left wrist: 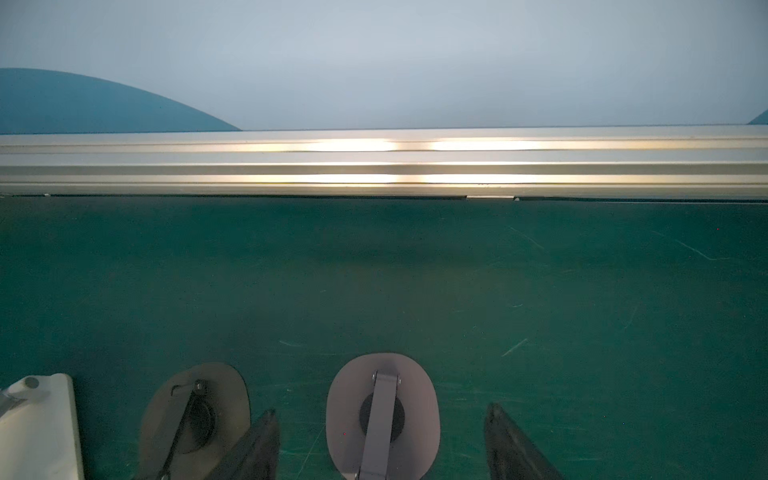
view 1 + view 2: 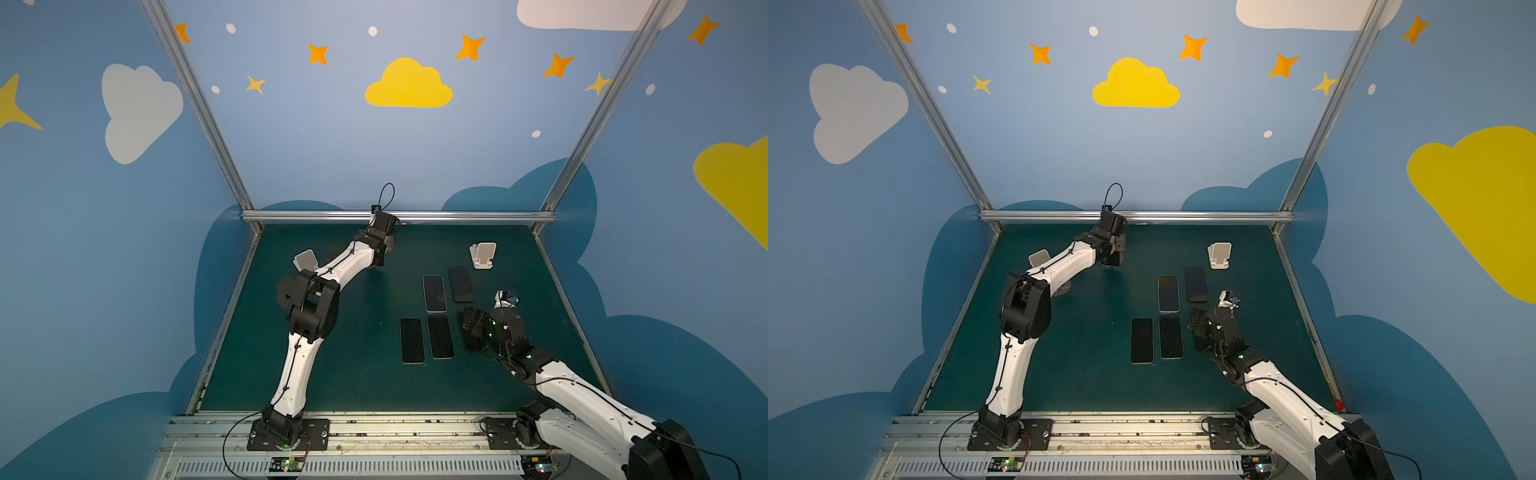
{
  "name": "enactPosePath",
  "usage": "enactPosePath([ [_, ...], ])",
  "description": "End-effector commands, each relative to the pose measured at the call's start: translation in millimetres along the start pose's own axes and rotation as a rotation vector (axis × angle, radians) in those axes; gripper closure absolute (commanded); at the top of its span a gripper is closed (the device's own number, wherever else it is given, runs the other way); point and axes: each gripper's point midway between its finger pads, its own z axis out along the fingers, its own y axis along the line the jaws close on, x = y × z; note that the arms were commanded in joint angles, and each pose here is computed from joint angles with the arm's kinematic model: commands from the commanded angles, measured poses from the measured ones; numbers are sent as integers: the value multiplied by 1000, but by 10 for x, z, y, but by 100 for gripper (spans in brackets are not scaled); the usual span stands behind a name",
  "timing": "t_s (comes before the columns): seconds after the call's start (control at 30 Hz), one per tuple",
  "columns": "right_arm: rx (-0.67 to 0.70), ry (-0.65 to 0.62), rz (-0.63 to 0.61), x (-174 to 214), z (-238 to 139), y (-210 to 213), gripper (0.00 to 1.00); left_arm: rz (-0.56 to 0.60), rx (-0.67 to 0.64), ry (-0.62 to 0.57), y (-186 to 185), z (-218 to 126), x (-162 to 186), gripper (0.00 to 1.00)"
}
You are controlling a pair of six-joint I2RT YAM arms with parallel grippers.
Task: Remove the phone from the phone stand
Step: 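Lift the purple-edged phone off its stand and carry it toward the flat phones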
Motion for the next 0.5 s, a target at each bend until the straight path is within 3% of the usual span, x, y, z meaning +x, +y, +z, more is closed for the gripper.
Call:
enactPosePath([
  [0.0, -18, -21, -1, -120, -18, 91, 11, 1, 14, -30, 51, -226, -181, 44],
  [0.47, -31, -2, 1, -88, 2, 123, 12, 0, 69, -111, 25, -785, -504, 47],
])
